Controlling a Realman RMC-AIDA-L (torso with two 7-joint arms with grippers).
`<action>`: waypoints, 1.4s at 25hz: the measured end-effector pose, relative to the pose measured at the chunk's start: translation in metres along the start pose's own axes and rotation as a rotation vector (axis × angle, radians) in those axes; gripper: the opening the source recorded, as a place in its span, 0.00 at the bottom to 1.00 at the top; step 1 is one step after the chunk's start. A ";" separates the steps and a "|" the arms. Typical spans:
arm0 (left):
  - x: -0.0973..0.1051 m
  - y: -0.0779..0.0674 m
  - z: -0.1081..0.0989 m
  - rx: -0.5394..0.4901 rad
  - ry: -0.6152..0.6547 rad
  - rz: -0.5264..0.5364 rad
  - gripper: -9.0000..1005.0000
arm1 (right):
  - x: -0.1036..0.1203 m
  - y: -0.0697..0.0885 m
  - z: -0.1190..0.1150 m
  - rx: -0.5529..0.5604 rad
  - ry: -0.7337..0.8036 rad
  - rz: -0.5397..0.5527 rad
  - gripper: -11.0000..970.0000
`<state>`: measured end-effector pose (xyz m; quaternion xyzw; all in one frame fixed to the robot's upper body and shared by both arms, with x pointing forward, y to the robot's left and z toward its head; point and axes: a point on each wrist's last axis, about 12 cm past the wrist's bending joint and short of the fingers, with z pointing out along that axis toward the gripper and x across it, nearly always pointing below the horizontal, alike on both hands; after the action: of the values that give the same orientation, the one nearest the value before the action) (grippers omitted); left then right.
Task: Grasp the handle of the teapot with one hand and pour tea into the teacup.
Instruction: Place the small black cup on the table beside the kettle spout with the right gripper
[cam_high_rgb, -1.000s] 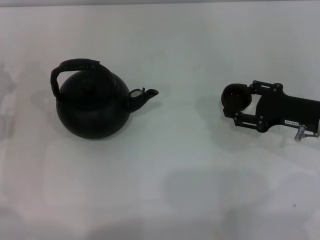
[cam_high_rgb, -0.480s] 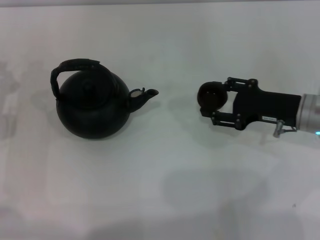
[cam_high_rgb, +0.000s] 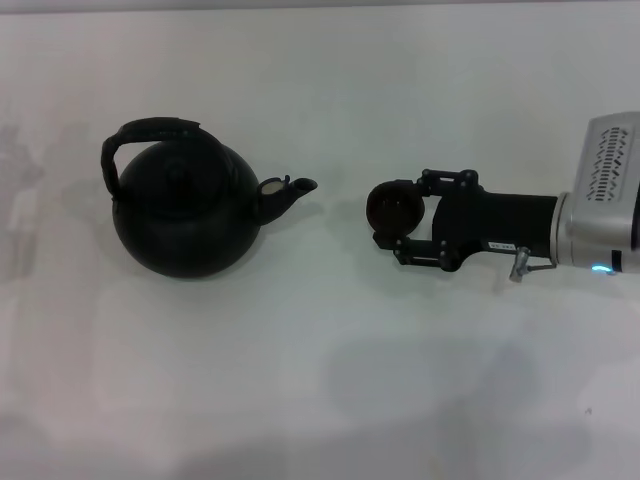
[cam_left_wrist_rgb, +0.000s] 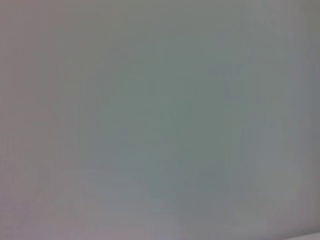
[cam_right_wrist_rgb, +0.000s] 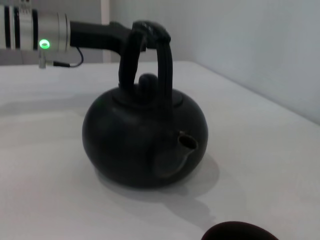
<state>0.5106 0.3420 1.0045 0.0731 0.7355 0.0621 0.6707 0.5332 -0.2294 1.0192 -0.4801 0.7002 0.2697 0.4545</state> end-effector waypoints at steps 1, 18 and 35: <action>0.000 0.000 -0.001 -0.001 -0.001 0.000 0.06 | 0.001 0.000 0.000 0.000 0.005 -0.001 0.73; 0.001 0.000 -0.002 -0.001 -0.002 -0.003 0.06 | 0.011 0.003 0.004 0.013 0.087 -0.016 0.74; 0.000 0.000 -0.001 -0.001 -0.002 -0.001 0.06 | 0.013 0.002 0.003 0.016 0.093 0.020 0.78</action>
<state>0.5096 0.3422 1.0043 0.0726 0.7347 0.0618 0.6716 0.5303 -0.2318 1.0063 -0.4812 0.7275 0.2460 0.4226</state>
